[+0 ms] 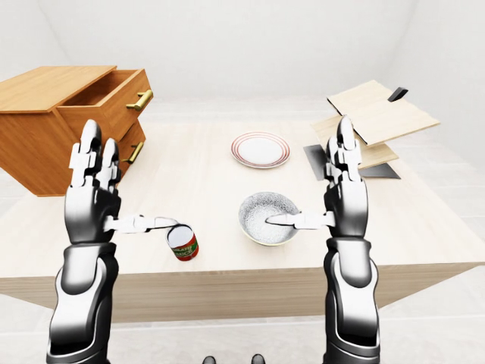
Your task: Close the top drawer of the cabinet.
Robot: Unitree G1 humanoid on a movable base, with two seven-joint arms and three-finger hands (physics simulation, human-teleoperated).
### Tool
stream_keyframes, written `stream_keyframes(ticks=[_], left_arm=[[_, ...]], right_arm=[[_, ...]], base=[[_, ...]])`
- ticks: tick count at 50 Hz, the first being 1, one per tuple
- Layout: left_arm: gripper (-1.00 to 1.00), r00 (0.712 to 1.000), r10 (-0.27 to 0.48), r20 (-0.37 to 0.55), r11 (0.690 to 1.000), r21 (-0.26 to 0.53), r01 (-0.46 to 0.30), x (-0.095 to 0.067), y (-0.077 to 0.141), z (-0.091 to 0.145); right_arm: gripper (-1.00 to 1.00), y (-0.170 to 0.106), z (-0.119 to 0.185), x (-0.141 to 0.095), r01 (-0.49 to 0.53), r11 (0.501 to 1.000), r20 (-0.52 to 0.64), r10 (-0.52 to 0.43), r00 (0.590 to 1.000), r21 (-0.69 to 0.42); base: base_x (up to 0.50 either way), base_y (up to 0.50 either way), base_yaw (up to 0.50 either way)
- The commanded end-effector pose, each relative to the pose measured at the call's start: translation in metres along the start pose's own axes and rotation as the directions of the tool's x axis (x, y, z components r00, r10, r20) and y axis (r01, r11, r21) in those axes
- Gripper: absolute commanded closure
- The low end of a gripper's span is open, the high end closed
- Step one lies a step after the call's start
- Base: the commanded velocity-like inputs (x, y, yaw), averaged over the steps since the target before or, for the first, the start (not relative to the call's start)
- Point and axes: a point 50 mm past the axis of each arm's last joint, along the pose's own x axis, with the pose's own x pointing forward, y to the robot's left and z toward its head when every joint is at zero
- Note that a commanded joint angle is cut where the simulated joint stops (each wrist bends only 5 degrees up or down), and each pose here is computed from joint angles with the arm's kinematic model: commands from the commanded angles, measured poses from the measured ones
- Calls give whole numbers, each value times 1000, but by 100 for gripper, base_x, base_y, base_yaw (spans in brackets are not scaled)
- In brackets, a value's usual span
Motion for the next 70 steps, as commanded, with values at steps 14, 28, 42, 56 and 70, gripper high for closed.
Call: stream_keyframes(ticks=[14,28,42,56,70], left_arm=[[-100,990,23,142,999,22,-27,4,7,31],[-100,987,21,162,999,22,-24,5,6,35],[-100,978,22,206,999,33,-29,5,7,45],[-100,985,25,173,999,25,-30,5,7,38],[-100,983,25,183,999,24,-29,4,7,40]], right_arm=[[-100,-13,35,3,61,998,158,-57,986,-18],[-100,-13,35,-2,56,998,151,-51,987,-24],[-100,-13,31,-1,59,998,135,-55,989,-27],[-100,-12,25,-2,43,998,103,-38,994,-49],[-100,-13,25,-5,42,997,97,-35,995,-67]], base=[[0,0,0],[0,0,0],[0,0,0],[0,31,0],[0,50,0]])
